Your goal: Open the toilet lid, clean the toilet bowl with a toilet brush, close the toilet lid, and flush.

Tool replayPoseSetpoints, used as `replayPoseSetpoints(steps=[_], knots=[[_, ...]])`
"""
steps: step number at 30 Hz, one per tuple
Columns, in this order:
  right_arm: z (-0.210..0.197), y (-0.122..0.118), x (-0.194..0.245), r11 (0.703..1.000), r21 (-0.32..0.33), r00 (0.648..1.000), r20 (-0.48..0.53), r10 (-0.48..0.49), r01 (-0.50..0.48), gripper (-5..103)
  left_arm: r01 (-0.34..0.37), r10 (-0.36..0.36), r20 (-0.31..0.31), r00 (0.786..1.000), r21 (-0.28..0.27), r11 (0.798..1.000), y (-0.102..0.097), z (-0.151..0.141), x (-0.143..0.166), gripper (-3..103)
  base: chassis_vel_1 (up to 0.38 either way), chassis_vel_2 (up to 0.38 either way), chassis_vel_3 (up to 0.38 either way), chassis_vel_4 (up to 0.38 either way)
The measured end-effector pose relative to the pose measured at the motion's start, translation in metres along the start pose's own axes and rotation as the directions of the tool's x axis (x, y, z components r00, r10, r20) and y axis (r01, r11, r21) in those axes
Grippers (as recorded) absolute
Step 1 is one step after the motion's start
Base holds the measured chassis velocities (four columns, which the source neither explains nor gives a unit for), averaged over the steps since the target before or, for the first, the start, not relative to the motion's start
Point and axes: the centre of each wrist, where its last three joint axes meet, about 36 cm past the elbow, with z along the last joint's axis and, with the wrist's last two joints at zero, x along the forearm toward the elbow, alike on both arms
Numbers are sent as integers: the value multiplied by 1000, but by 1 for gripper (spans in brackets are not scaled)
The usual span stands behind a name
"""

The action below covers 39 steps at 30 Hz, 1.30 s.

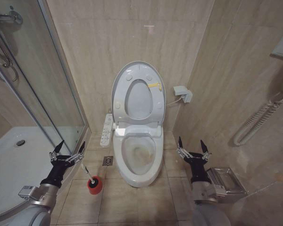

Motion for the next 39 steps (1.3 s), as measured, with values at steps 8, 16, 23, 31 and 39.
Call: replayPoseSetpoints(steps=[8,16,23,31,39], knots=[[0,0,0,1000,-1,1000,0,0,0,100,0,0,0,1000,0,1000,0,0,0,100,0,0,0,0],[0,0,0,1000,-1,1000,0,0,0,100,0,0,0,1000,0,1000,0,0,0,100,0,0,0,0],[0,0,0,1000,-1,1000,0,0,0,100,0,0,0,1000,0,1000,0,0,0,100,0,0,0,0],[0,0,0,1000,-2,1000,0,0,0,100,0,0,0,1000,0,1000,0,0,0,100,0,0,0,0],[0,0,0,1000,-2,1000,-1,0,0,100,0,0,0,1000,0,1000,0,0,0,100,0,0,0,0]])
